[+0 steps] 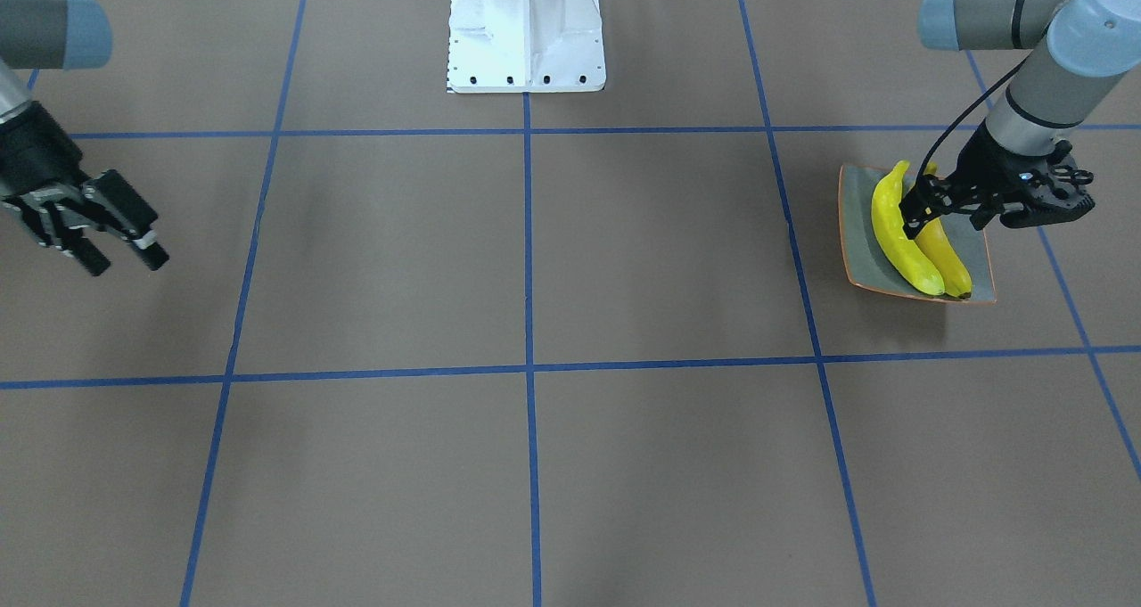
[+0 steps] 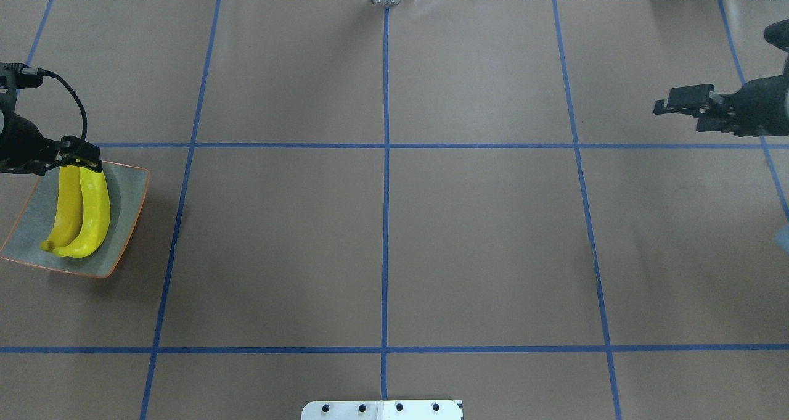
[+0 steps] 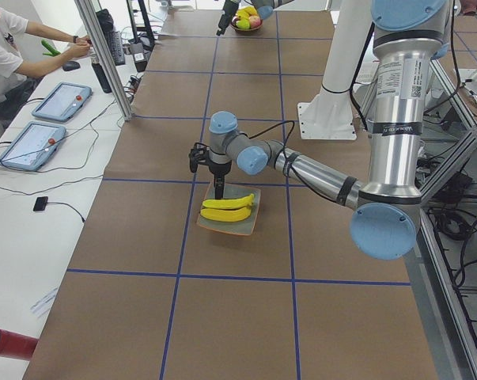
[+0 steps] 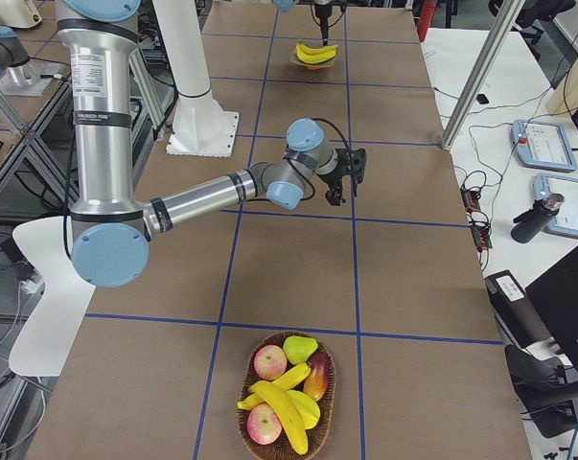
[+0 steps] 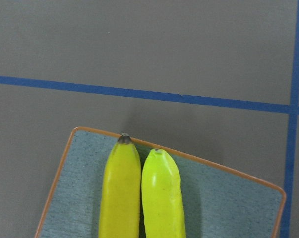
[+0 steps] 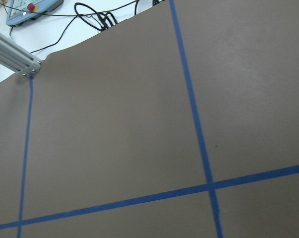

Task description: Transfer all bananas from basket to plate

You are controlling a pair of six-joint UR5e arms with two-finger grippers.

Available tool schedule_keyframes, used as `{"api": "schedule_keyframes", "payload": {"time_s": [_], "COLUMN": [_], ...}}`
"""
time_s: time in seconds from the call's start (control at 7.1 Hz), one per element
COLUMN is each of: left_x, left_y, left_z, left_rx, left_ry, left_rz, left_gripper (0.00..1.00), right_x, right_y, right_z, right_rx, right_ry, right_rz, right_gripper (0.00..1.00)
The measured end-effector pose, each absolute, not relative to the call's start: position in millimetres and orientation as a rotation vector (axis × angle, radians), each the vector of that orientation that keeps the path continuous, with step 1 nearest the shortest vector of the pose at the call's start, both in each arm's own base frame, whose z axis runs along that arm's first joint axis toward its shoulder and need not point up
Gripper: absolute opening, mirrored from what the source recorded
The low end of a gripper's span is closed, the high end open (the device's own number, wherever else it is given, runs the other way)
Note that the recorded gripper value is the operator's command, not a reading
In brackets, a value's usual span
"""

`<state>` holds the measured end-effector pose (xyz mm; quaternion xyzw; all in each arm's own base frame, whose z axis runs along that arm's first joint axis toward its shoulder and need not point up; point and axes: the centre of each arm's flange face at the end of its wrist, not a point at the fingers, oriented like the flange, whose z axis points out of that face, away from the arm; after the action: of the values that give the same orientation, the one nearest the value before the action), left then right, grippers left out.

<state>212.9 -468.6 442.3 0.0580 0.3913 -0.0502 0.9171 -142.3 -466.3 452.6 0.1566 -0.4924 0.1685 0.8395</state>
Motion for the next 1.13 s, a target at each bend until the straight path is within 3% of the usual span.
{"api": "schedule_keyframes", "payload": {"time_s": [0.7, 1.13], "left_x": [223.0, 225.7], "left_y": [-475.7, -479.0], "left_z": [401.3, 395.4], "left_rx": [0.15, 0.158], "left_ry": [0.877, 0.884], "left_rz": [-0.07, -0.066], "left_gripper": [1.0, 1.0], "right_x": [22.3, 62.1], "right_y": [-392.7, -387.1], "right_z": [636.3, 695.8], "right_rx": [0.254, 0.132], "right_ry": [-0.736, -0.487], "right_rz": [0.345, 0.34], "right_gripper": [1.0, 1.0]}}
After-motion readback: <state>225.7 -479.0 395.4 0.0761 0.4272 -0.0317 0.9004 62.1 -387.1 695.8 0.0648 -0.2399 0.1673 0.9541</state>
